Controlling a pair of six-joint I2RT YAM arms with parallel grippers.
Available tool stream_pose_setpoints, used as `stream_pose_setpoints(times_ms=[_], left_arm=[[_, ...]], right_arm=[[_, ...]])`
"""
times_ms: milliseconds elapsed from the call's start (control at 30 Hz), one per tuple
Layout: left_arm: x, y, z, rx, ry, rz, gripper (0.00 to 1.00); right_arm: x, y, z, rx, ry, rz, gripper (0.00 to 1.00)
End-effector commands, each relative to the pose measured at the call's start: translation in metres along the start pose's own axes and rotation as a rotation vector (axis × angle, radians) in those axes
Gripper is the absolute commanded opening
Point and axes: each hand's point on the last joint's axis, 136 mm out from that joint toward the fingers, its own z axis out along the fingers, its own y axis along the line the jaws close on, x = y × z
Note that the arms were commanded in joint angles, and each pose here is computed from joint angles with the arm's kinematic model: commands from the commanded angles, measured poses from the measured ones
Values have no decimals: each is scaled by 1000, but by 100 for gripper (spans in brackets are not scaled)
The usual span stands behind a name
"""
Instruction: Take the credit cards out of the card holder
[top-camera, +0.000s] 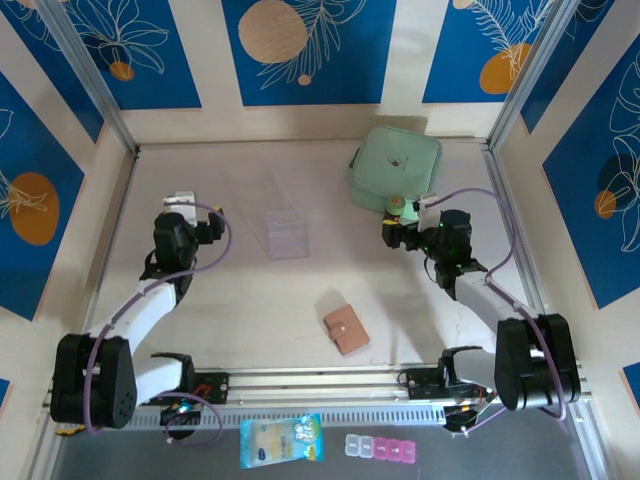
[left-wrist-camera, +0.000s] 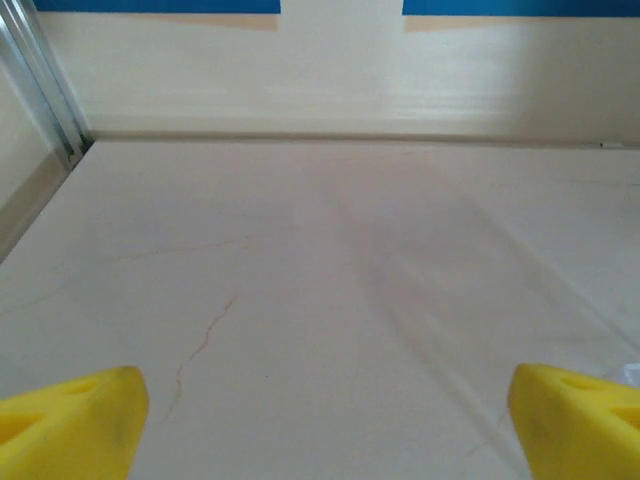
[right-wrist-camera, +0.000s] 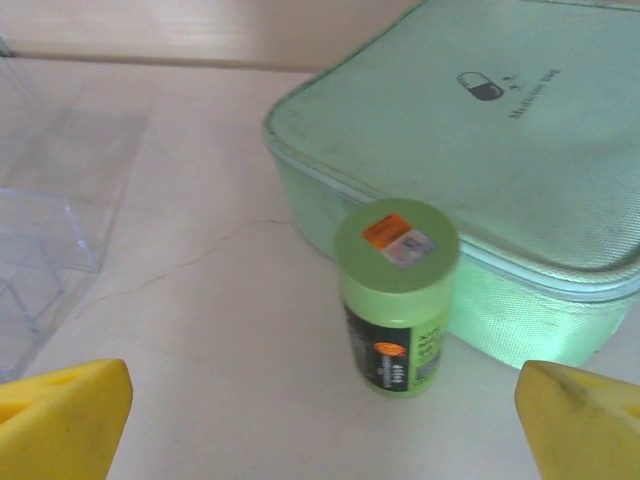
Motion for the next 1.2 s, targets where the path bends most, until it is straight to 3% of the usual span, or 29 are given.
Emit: stream_pose_setpoints(times_ms=[0,167,367,500,667,900,1167], left_arm=[[14,-15,-13,50,169,-172,90],[27,-46,-19,134,316,-288,89],[56,-82,-17,175,546,-178,89],[73,-97,-8,163,652,-134,86],[80,-124,-1,199,691,-115,78],[76,-138,14,123,745,-101,58],[81,-146,32,92,798,-99,48]], right_arm=[[7,21,-9,-2,102,-5,98],[5,52,-17,-37,140,13,95],[6,82,-15,-121,208,50,91],[10,84,-14,-87,311,75,88],[21,83,-20,-48,399,160,88],[25,83,-31,-28,394,208,87],[20,81,-41,-5,379,241,87]])
